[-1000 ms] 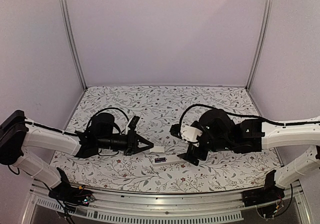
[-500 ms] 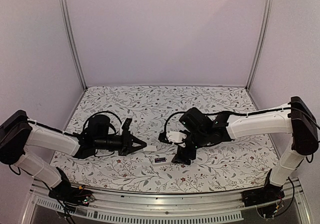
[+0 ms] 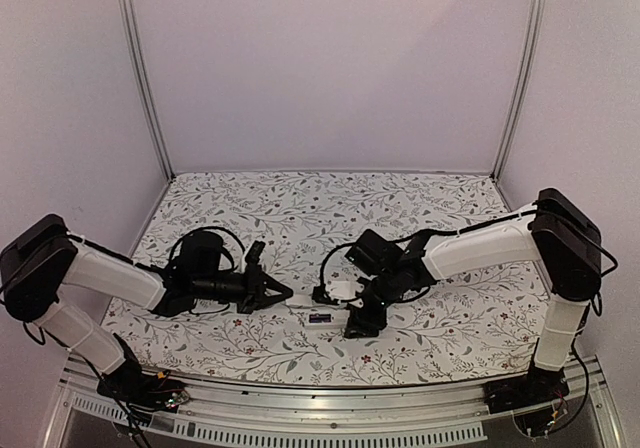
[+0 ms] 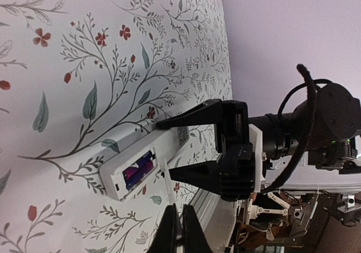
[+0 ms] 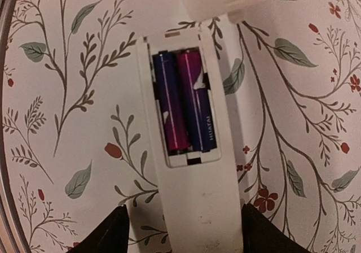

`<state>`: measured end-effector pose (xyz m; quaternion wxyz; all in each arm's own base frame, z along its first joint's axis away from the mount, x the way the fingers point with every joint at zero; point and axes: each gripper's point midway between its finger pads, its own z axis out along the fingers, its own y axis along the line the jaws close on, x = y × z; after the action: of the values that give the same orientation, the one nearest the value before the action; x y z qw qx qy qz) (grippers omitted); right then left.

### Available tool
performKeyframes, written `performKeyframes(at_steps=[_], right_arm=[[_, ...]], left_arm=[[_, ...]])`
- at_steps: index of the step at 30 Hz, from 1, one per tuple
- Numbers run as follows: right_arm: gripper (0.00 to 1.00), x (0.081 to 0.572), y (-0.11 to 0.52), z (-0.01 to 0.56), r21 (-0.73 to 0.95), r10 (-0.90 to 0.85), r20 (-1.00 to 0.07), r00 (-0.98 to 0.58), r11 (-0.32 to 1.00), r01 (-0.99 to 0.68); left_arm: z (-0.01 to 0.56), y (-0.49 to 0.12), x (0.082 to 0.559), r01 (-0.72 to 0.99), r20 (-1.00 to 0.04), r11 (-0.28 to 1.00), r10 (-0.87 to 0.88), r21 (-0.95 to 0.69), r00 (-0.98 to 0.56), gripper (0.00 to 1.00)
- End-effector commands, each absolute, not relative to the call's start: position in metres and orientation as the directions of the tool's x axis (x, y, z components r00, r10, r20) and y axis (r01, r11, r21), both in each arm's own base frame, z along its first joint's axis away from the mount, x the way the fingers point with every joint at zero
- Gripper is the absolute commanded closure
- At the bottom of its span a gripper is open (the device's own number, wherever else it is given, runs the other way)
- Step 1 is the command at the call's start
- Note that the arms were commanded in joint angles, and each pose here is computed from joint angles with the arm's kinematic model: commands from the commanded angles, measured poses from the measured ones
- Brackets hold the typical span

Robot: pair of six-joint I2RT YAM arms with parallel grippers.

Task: Load the batteries into the remote control
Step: Load the battery cover onto the remote control without the battery cover.

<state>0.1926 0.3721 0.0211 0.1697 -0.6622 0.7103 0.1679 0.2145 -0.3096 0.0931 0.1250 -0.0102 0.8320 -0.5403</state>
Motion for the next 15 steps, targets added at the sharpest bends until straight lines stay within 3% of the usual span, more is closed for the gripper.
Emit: performKeyframes(at_steps=[1,13,15], right_arm=[[0.40,0.196,0.376,0.009,0.024,-0.895,-0.440,-0.073,0.070,-0.997],[0.68,0.217,0.381,0.003,-0.026,-0.896,-0.438,-0.074,0.095,-0.995],[0.69,0.220,0.383,0.004,-0.028,-0.893,-0.443,-0.077,0.100,-0.995]], left_arm=[[0.091,-0.308,0.219,0.131,-0.207,0.413,-0.146,-0.901,-0.967,1.00],[0.087,-0.324,0.222,0.181,-0.215,0.362,-0.056,-0.914,-0.975,1.00],[0.087,-0.326,0.224,0.186,-0.218,0.353,-0.052,-0.917,-0.974,1.00]])
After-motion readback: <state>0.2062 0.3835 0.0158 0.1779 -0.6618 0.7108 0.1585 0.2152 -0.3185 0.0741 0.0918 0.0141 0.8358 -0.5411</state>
